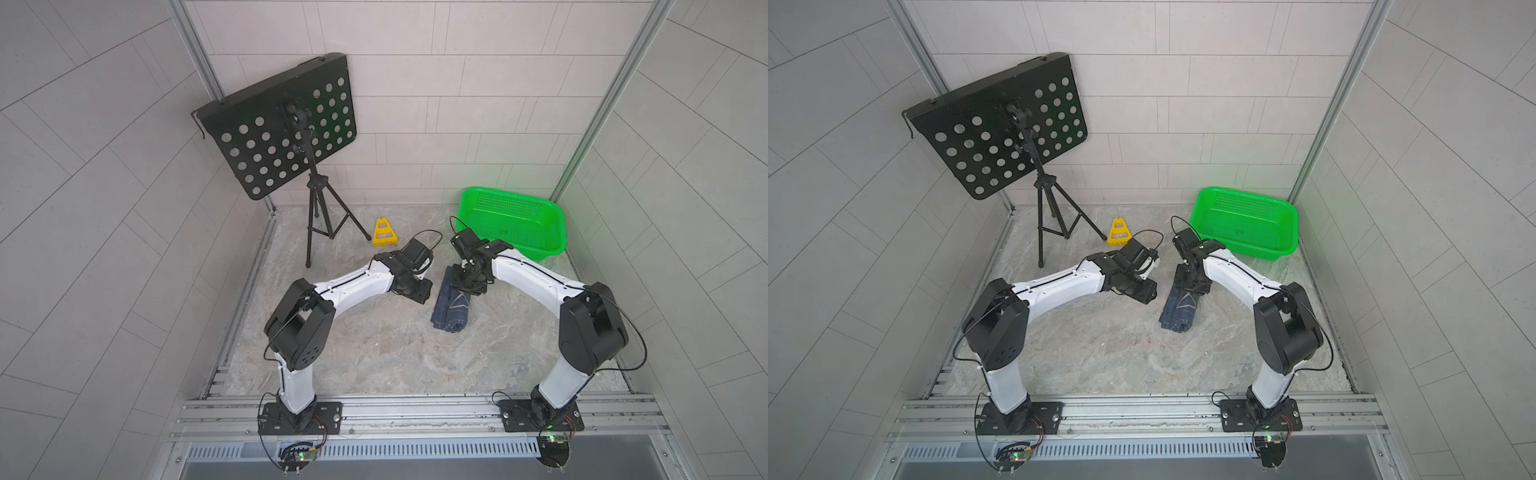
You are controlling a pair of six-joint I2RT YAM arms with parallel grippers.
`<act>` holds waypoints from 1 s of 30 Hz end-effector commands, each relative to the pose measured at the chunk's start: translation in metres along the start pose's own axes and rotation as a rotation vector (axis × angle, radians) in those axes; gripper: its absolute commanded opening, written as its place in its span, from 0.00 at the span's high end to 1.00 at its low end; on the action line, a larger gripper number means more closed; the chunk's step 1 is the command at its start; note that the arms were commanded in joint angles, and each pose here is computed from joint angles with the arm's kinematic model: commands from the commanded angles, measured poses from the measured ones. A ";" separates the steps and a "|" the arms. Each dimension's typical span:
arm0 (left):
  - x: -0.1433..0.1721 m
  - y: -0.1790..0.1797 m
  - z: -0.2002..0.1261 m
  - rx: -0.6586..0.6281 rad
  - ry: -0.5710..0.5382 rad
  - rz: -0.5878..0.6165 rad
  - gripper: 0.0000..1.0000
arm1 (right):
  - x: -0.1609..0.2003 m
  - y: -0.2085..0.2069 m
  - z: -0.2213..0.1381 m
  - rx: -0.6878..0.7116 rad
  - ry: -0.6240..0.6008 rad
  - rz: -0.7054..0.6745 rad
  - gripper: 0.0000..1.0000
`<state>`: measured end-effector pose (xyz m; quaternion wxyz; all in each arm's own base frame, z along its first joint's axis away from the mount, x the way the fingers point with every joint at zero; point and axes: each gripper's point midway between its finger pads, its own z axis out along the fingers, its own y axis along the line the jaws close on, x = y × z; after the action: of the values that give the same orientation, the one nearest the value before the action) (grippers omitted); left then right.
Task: Roll up the pillowcase
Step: Roll the pillowcase at the center of the board.
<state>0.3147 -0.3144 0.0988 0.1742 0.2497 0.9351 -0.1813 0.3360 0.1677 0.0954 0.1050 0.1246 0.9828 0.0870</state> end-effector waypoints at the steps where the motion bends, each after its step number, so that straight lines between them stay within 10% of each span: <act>1: 0.004 0.004 -0.015 0.008 -0.008 -0.035 0.49 | -0.002 0.022 0.006 -0.038 0.014 -0.009 0.56; 30: 0.010 -0.042 0.014 0.171 0.039 -0.007 0.54 | -0.063 0.041 0.016 -0.376 -0.055 0.070 0.65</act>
<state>0.2843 -0.3404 0.0889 0.1241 0.2482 0.9260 -0.2561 0.3983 0.1893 0.1160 0.1513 0.1423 0.9439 0.2568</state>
